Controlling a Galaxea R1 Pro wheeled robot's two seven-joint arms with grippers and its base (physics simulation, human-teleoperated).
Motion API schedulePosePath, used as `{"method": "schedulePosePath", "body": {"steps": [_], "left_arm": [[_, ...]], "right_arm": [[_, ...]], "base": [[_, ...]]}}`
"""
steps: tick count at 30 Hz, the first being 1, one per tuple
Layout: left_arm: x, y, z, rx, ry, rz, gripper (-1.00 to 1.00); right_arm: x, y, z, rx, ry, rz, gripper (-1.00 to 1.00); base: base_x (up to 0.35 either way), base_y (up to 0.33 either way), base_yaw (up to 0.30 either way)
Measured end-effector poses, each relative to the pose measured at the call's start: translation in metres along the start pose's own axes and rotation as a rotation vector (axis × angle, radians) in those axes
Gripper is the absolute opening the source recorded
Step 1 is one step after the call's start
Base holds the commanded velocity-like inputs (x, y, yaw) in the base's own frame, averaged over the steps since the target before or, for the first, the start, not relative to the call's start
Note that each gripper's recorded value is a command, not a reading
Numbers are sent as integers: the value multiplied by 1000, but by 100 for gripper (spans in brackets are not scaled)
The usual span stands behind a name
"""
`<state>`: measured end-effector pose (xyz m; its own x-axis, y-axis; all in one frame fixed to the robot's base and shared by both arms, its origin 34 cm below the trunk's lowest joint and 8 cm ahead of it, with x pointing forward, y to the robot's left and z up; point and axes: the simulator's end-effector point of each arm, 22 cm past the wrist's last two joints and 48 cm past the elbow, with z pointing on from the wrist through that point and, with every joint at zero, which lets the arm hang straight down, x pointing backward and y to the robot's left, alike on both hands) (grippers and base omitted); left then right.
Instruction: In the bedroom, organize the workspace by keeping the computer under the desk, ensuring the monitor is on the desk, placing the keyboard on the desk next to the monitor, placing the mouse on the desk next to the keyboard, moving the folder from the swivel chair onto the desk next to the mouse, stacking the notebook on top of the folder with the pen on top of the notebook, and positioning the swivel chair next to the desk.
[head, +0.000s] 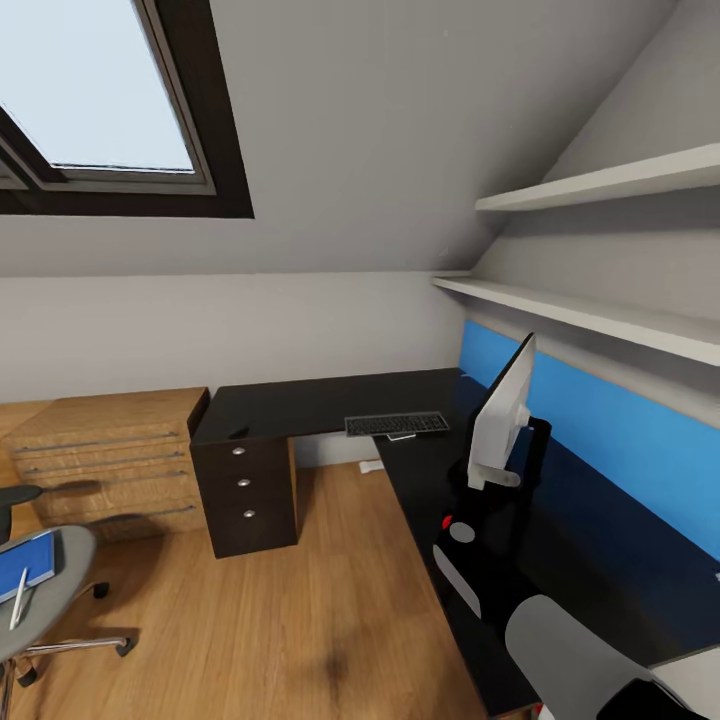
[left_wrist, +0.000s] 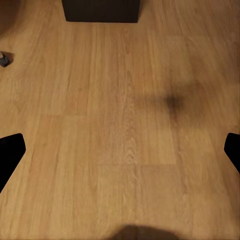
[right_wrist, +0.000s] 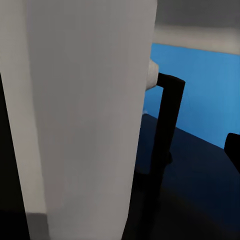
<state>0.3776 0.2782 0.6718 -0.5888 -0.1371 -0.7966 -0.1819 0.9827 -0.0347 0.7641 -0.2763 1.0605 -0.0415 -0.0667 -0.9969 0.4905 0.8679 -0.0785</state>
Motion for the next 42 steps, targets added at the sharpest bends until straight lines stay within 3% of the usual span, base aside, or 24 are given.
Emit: {"method": "schedulePosePath", "body": {"steps": [21,42], "left_arm": [[-9,0,1,0,-36,-1,100],[-10,0,1,0,-38,-1,100]], "right_arm": [[3,0,-3,-3,4,-4,100],[3,0,-3,-5,5,-5,100]], "base": [[-29,0,-16],[-59,-14,0]]}}
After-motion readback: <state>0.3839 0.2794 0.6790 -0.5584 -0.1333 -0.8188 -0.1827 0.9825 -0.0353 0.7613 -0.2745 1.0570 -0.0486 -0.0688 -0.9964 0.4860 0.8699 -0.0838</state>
